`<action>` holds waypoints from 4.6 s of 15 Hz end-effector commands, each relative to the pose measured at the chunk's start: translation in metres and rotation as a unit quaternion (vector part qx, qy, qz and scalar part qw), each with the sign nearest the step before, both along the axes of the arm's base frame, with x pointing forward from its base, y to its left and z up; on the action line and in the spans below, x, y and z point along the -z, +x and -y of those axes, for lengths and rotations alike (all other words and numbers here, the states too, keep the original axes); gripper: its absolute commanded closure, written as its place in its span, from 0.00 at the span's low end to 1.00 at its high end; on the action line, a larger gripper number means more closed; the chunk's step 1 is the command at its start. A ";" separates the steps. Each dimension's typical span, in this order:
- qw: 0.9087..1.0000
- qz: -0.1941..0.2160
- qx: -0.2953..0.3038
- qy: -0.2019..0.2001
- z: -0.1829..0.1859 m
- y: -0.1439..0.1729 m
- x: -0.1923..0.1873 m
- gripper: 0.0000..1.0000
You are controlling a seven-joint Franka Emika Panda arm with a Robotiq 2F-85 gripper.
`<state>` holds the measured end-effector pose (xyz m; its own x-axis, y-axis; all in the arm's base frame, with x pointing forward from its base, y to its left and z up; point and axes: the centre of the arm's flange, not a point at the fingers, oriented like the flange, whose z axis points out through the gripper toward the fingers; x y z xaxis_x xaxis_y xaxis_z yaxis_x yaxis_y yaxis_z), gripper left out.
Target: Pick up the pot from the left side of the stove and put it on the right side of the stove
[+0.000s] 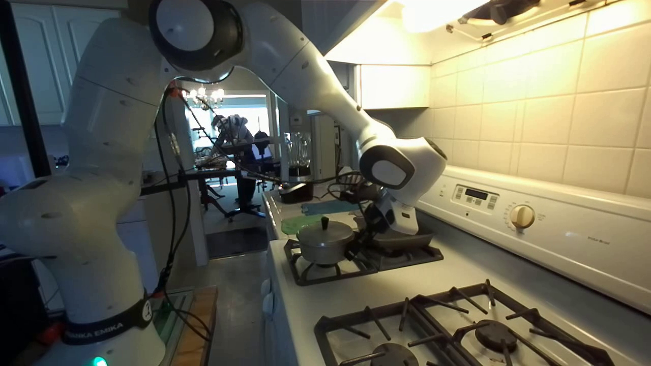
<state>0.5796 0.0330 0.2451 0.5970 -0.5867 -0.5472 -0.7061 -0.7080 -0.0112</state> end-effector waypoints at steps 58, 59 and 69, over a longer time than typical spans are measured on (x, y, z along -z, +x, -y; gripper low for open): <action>0.978 0.009 0.208 -0.026 0.330 -0.076 -0.014 0.88; 0.977 0.011 0.213 -0.027 0.333 -0.074 -0.014 0.88; 0.969 0.029 0.243 -0.033 0.359 -0.068 -0.005 0.88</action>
